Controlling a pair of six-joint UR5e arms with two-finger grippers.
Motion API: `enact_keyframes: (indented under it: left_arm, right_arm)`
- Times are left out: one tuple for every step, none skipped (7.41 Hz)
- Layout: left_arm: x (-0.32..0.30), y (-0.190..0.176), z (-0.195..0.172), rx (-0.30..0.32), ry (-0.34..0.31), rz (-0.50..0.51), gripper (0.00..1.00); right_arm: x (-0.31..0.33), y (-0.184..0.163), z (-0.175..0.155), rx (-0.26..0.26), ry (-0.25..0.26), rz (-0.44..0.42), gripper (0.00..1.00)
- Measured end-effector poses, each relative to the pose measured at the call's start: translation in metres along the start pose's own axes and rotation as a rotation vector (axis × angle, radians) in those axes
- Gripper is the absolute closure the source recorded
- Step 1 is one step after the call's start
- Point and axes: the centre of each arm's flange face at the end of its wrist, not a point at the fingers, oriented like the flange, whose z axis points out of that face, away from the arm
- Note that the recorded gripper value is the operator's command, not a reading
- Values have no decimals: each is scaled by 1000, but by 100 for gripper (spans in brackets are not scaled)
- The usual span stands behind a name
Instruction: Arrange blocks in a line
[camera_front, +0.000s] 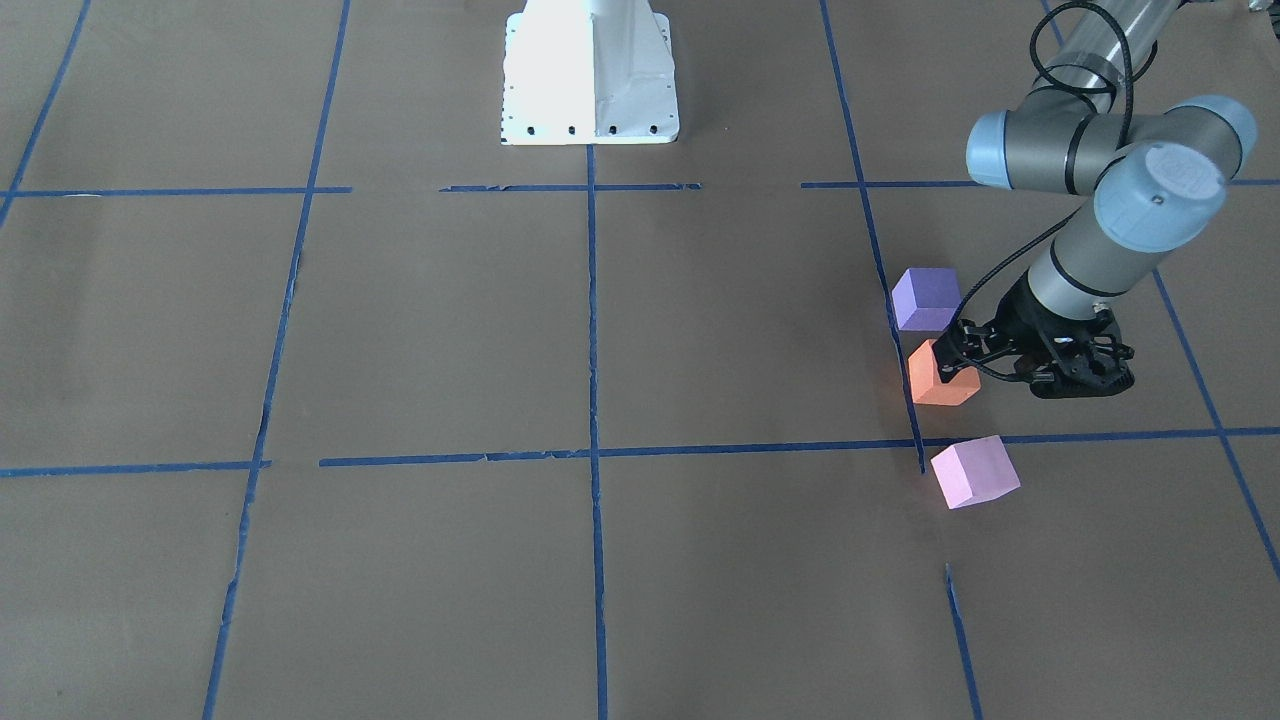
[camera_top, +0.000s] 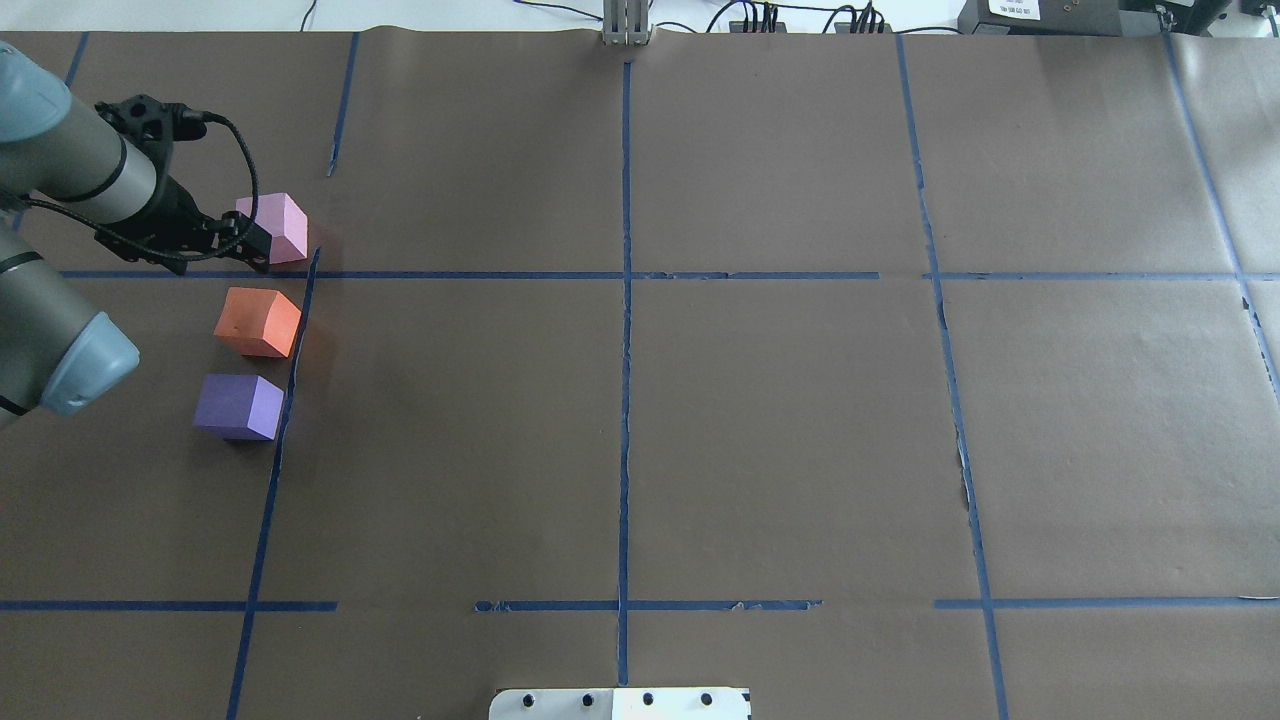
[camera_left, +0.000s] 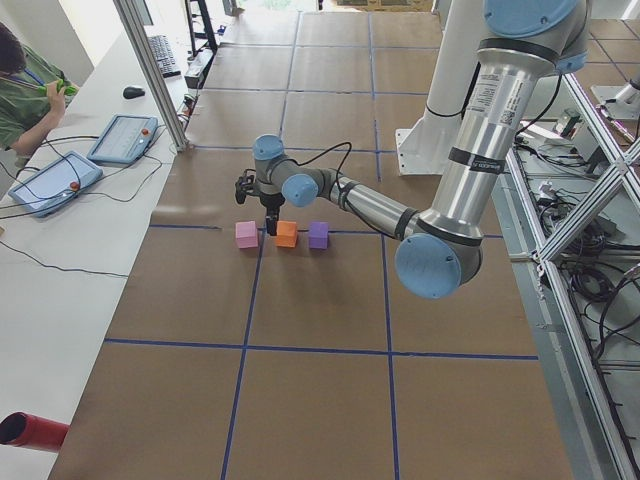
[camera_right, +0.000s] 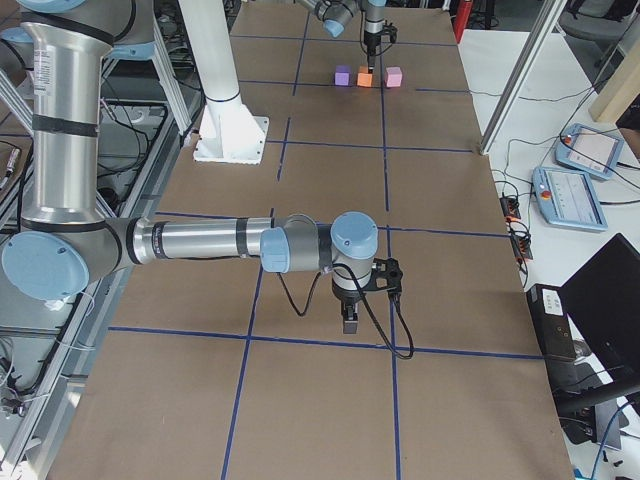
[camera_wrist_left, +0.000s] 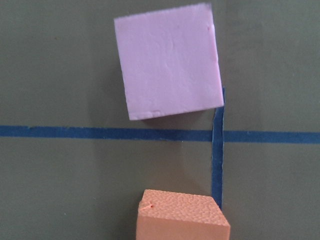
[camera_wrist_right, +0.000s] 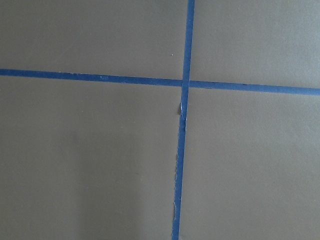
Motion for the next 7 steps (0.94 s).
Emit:
enact_keyframes:
  left_arm:
    - [-12,-11,-22,26,-6,32,0]
    - [-28,-18,-42,52,-15,87,0]
    - [-57,-28,-61,79,-35,160,0]
    - [-88,-38,-78,103,-59,224,0]
    - [-130,-47,-97,125,-86,258,0]
    - [-179,-45,-109,122,-102,270,0]
    - [-221,-34,-110,96,-92,257,0]
  right_arm:
    - [0,0,0,0,0,0,0]
    - [0,0,0,0,0,0,0]
    - [0,0,0,0,0,0,0]
    - [0,0,0,0,0,0,0]
    - [0,0,0,0,0,0,0]
    - [0,0,0,0,0,0,0]
    - [0,0,0,0,0,0,0]
